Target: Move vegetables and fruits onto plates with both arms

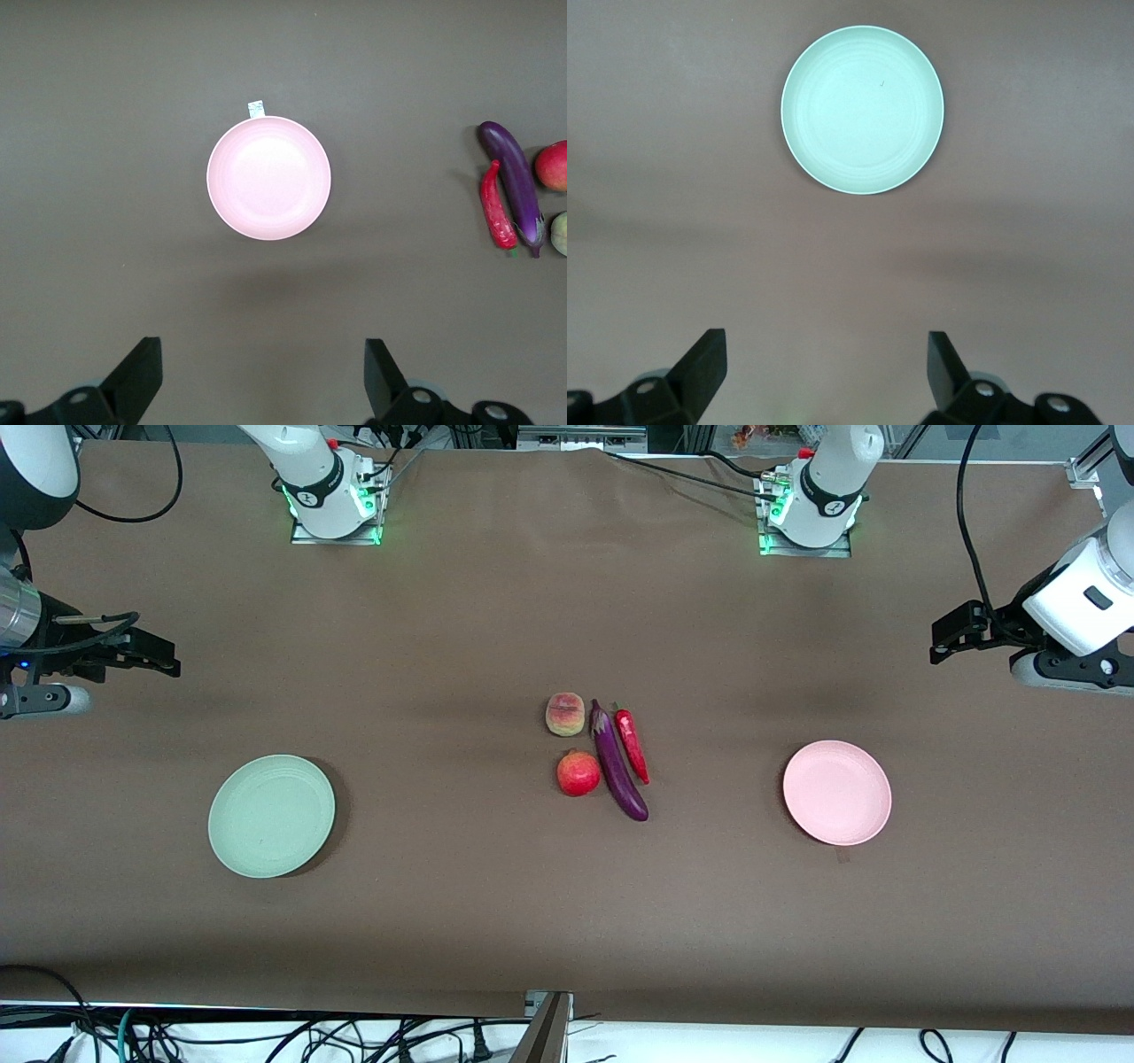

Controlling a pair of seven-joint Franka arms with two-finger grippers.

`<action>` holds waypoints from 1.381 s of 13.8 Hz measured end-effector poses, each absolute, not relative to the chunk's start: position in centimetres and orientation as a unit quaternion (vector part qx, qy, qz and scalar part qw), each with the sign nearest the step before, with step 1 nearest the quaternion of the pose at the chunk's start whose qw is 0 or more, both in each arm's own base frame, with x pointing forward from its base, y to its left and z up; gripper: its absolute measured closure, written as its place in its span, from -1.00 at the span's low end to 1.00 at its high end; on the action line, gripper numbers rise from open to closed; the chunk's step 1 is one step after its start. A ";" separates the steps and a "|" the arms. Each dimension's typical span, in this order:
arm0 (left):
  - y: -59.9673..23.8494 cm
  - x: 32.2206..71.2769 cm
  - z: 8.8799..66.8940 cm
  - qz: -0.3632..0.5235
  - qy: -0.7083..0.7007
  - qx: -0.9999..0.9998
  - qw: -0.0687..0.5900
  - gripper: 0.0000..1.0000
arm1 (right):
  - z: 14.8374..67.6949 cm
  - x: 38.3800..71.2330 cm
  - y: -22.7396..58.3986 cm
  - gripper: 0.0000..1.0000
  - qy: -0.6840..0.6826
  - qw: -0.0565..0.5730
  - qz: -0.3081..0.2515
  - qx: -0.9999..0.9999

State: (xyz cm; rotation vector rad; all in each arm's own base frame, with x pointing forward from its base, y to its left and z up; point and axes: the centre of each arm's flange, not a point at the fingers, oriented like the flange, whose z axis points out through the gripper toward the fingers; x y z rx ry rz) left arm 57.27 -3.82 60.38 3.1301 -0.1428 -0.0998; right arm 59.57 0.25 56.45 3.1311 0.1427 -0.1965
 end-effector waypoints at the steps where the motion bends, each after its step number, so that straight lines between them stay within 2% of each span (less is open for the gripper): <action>1: -3.8 57.3 60.4 -0.032 -0.046 0.998 0.003 -1.00 | 56.5 59.6 0.3 -1.00 0.045 0.001 -0.063 0.997; 19: -3.6 57.1 60.3 -0.040 -0.044 0.998 0.003 -1.00 | 56.2 59.7 -0.6 -1.00 0.038 0.001 -0.065 0.997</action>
